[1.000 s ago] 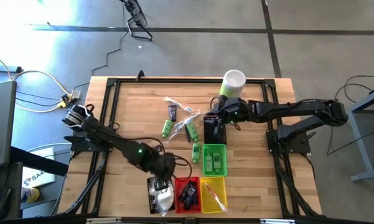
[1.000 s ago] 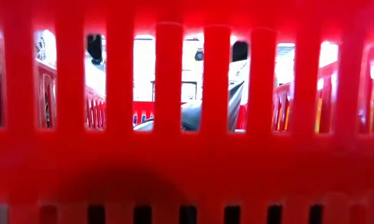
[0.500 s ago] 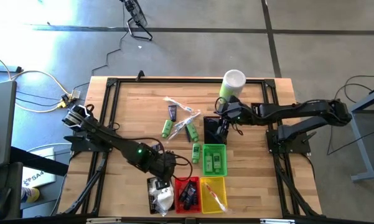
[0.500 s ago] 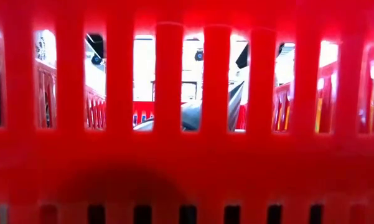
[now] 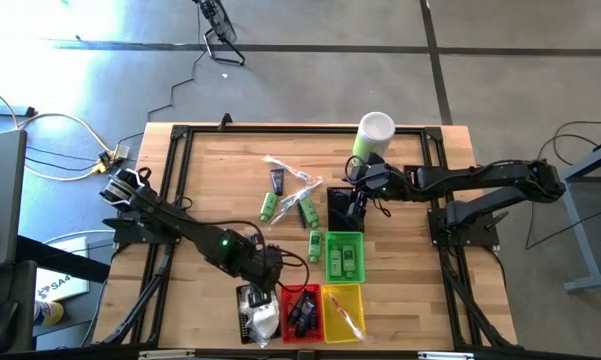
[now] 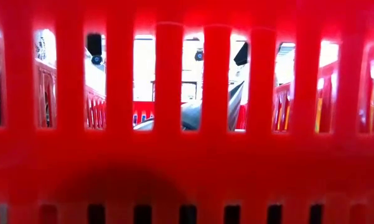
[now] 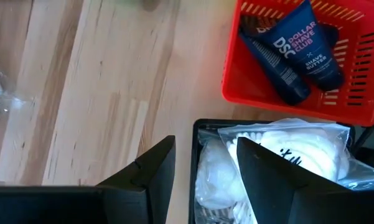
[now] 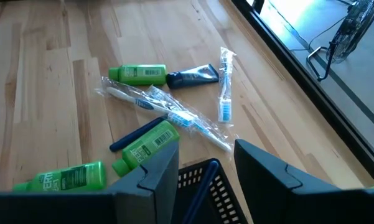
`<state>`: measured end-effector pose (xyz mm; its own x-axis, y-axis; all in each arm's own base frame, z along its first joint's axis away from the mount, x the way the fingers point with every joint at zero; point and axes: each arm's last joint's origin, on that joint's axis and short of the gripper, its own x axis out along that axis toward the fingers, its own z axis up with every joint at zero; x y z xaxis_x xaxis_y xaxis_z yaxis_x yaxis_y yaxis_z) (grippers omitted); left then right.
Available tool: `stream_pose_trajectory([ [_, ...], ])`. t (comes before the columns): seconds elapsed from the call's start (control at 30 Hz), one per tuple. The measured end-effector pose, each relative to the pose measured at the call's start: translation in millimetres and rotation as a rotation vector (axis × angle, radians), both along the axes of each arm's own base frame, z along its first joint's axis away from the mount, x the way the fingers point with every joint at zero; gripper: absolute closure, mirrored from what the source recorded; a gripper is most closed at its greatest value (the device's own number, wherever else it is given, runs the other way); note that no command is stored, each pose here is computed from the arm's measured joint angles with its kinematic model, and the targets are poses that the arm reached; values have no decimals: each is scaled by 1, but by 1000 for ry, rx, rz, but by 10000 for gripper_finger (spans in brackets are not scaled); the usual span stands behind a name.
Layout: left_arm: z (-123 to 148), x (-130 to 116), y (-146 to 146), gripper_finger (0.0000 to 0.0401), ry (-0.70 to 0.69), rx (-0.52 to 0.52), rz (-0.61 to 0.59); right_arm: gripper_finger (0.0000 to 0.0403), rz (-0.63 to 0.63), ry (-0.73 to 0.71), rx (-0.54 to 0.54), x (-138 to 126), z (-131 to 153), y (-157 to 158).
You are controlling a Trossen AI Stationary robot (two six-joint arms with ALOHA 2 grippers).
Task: Pick & Place Travel size toiletries
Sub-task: Put the blue toothbrush into the yellow bin
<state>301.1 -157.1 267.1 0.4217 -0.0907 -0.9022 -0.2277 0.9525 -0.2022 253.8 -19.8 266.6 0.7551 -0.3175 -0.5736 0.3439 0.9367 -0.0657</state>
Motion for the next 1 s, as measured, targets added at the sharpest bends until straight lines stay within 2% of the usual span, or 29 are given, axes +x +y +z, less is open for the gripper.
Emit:
stream_pose_trajectory([
  [0.23,1,2,1,233,-40,80,-71,255,1,1,0,0,0,0],
  [0.43,2,2,2,233,-65,170,-244,255,1,1,0,0,0,0],
  [0.57,2,11,13,233,-134,212,-295,255,1,1,0,0,0,0],
  [0.77,-2,20,44,233,-130,232,-253,255,0,1,3,0,0,0],
  [0.83,-5,16,53,233,-114,230,-226,255,4,10,3,0,-1,1],
  [1.0,-7,1,63,233,-224,219,-213,255,25,34,2,-2,-3,6],
])
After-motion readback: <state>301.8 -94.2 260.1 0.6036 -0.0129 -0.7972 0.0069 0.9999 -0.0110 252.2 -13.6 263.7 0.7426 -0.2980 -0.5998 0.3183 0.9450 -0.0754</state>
